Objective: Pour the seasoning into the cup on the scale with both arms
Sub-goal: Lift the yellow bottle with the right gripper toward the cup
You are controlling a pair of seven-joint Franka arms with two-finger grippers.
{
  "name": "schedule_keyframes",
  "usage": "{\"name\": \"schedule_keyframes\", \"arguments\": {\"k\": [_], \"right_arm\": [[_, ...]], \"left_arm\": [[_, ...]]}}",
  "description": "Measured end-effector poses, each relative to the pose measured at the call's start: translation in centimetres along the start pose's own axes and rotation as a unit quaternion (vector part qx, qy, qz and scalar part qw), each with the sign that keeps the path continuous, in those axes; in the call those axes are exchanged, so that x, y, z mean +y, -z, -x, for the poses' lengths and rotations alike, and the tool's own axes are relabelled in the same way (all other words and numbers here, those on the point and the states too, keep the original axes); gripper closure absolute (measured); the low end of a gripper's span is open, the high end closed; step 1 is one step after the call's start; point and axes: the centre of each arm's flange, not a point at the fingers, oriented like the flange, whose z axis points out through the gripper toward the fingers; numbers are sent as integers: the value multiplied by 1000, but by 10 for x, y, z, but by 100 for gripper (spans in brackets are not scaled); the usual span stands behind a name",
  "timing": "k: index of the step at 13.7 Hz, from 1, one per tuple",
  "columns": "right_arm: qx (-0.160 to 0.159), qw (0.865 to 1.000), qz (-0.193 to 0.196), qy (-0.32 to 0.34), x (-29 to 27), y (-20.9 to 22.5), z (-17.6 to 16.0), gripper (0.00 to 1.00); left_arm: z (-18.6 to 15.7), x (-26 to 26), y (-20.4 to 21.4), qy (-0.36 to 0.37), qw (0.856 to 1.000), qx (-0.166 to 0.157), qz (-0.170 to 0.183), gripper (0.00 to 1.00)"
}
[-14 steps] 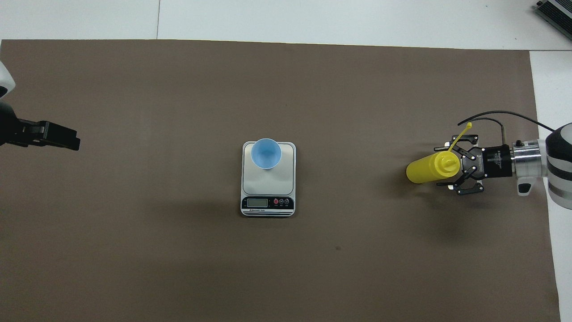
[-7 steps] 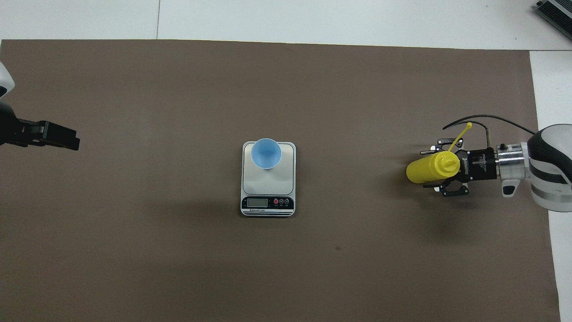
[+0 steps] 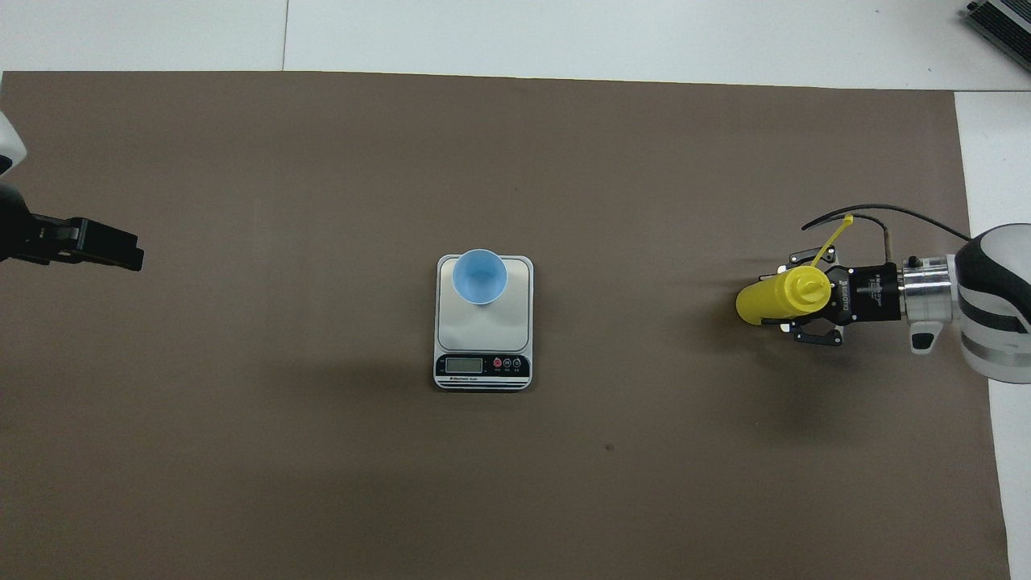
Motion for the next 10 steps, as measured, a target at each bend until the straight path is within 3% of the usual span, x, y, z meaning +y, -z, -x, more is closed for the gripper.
{"name": "schedule_keyframes", "arguments": {"k": [5,10], "right_arm": [[72,995,-73,-14,-27,9,86,41],[128,983,-132,-27,-44,-22,136,41]], "left_arm": [[0,0,-1,0,1000,-1,0,0],[5,0,6,-1,1000,-12,-3,0]]}}
